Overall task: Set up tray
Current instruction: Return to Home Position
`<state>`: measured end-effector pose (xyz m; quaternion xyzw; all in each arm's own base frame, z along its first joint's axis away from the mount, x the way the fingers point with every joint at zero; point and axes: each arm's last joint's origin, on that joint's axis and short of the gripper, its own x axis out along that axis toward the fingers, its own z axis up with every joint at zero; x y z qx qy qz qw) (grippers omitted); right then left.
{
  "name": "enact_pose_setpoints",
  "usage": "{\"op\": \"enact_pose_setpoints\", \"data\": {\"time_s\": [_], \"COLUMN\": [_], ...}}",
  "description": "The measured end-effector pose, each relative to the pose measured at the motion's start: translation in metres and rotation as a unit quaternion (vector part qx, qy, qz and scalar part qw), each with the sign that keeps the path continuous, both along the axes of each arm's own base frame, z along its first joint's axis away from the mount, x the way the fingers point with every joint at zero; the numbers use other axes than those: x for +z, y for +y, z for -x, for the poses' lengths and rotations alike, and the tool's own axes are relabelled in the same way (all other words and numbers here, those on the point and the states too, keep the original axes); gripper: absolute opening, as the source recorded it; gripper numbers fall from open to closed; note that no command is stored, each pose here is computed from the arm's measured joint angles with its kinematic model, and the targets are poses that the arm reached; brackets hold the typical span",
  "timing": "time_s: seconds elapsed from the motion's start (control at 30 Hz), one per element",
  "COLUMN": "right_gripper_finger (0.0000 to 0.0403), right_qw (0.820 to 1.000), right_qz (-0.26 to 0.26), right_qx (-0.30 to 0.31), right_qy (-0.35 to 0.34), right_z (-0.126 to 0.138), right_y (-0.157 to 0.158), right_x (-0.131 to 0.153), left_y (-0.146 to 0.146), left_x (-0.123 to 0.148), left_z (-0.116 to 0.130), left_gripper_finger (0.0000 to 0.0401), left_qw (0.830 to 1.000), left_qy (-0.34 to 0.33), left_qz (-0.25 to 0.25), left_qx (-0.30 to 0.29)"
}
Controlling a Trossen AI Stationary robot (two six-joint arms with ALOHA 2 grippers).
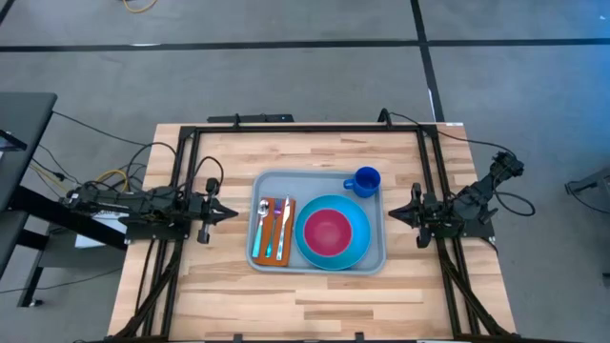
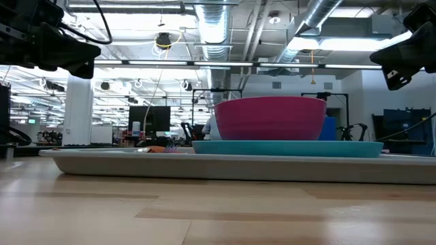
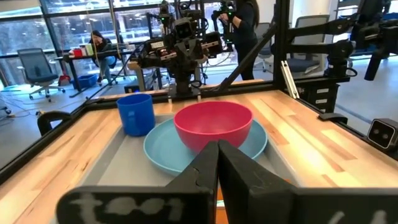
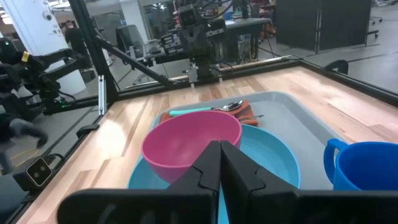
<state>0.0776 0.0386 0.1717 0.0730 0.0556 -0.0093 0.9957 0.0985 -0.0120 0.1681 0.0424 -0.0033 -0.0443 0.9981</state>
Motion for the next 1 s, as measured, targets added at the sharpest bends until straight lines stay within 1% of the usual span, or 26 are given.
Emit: {"op": "enact_pose_setpoints", "data": {"time_s": [0.63,0.8,1.0], "right_gripper_finger": [0.0000,0.0000,0.0000], "right_qw": [1.000,1.000,1.000], "right_qz": [0.000,0.000,0.000], "right_qx": [0.000,0.000,0.000], "right_qy": [0.000,0.000,0.000], "right_z": [0.0000,0.0000,0.0000], "right_y": [0.0000,0.0000,0.0000], "right_x": [0.0000,0.0000,0.0000], "left_y": [0.0000,0.0000,0.0000], "left_x": [-0.0003,-0.0005,-0.0006], "left_z": [0.0000,0.0000,0.0000], "left_gripper_finger": [0.0000,0.0000,0.0000], "left_qw": [1.000,1.000,1.000], "left_qy": [0.002,0.003,0.003], "left_qz": [-0.001,0.008,0.008], "left_qx": [0.001,0.001,0.001]}}
